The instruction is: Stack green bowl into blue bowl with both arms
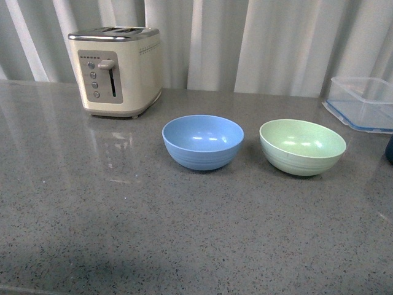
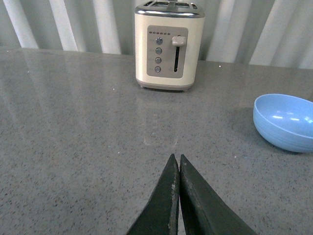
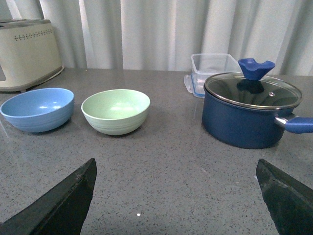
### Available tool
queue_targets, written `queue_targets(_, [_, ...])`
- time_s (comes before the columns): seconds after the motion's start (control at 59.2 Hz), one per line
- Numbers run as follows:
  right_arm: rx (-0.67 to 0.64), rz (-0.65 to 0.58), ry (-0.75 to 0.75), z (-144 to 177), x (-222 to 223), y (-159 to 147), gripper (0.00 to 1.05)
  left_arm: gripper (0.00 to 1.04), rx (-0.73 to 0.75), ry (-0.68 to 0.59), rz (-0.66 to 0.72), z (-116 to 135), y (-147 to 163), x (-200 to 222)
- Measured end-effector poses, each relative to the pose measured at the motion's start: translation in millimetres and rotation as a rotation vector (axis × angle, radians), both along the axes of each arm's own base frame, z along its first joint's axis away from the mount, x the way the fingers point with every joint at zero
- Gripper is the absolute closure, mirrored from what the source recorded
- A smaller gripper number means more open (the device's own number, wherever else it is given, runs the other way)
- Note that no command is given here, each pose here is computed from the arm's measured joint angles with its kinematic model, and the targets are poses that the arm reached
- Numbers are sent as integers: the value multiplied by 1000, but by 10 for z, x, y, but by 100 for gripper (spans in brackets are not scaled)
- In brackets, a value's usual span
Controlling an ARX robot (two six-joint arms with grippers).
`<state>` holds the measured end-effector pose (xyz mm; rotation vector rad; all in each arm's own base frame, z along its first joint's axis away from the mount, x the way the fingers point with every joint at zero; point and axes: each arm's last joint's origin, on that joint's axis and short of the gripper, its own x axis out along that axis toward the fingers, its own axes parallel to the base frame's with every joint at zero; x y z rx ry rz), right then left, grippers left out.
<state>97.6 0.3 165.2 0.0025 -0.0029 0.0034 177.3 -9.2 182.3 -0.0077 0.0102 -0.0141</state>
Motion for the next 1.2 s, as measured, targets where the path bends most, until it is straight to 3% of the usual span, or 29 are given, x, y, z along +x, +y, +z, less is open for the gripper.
queue_targets(0.439, [0,0,0,0,0,0,10,101,0,-9,14,-163,89,-326])
queue_targets(1.199, [0,0,0,0,0,0,10,101,0,-35,13,-82,89,-604])
